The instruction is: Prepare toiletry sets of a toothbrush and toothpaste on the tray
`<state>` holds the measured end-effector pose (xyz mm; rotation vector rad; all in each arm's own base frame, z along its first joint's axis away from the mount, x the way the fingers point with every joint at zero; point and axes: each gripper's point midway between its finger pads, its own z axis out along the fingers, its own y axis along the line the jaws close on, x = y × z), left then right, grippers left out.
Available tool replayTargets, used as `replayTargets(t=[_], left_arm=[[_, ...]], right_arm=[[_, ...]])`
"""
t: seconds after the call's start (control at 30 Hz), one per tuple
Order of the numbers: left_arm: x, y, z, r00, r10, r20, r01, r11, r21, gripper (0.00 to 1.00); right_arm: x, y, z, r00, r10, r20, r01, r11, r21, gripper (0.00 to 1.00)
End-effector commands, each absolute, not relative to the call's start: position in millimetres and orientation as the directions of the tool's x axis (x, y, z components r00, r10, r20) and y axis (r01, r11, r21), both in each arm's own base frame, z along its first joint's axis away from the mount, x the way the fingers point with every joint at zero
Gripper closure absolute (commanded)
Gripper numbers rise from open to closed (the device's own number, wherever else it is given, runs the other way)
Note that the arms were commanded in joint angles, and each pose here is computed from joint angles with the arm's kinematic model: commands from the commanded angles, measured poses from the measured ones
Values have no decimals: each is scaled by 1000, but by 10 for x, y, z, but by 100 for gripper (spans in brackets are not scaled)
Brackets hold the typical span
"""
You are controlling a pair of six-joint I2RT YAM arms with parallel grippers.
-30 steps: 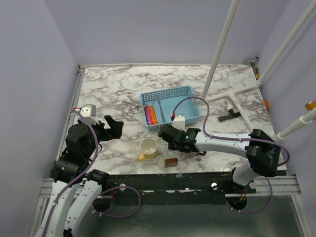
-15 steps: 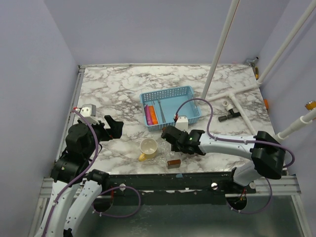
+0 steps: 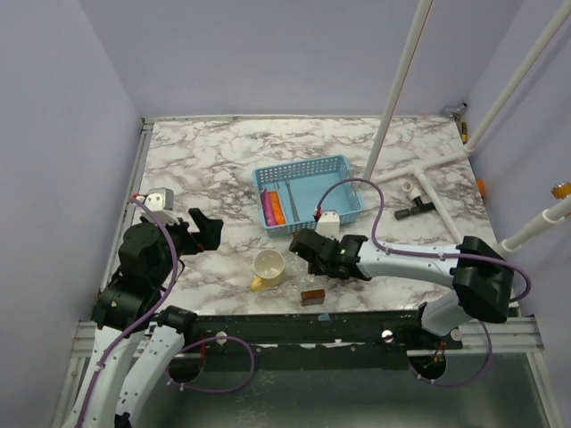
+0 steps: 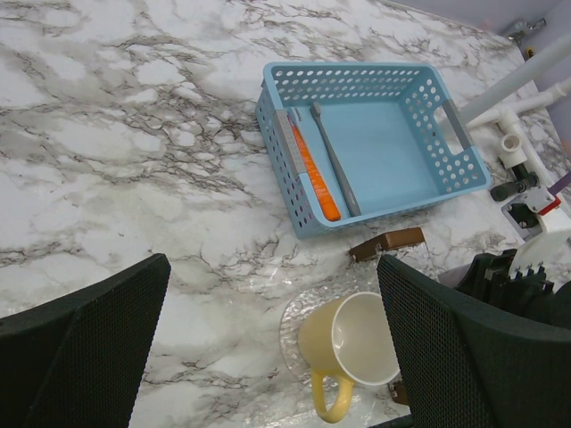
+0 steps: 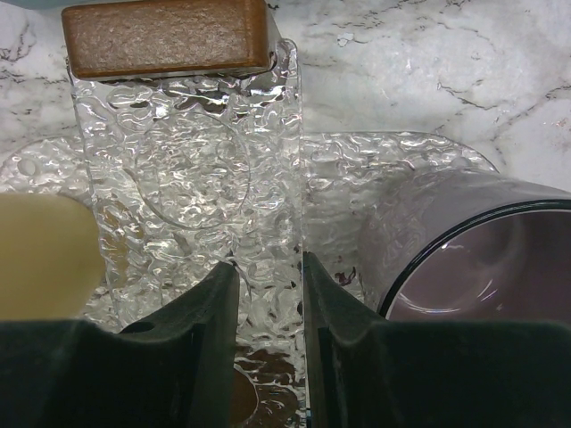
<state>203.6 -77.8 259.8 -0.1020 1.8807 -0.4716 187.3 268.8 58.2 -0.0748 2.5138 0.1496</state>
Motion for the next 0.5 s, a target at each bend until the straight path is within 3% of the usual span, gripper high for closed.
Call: replayTargets(t=[0.0, 0.23, 0.47], left_arm=[[2010, -793, 2544, -372, -281, -885, 167, 917, -362, 1], [2009, -796, 2540, -373, -281, -884, 168, 917, -362, 1], [2015, -796, 2530, -376, -280, -883, 166, 917, -362, 1]], right_arm=[[1727, 2520, 375, -847, -57, -528, -67, 998, 0, 99], [1737, 2548, 392, -844, -55, -534, -66, 998, 1, 97], [1744, 2567, 405, -841, -61, -537, -71, 998, -2, 89]])
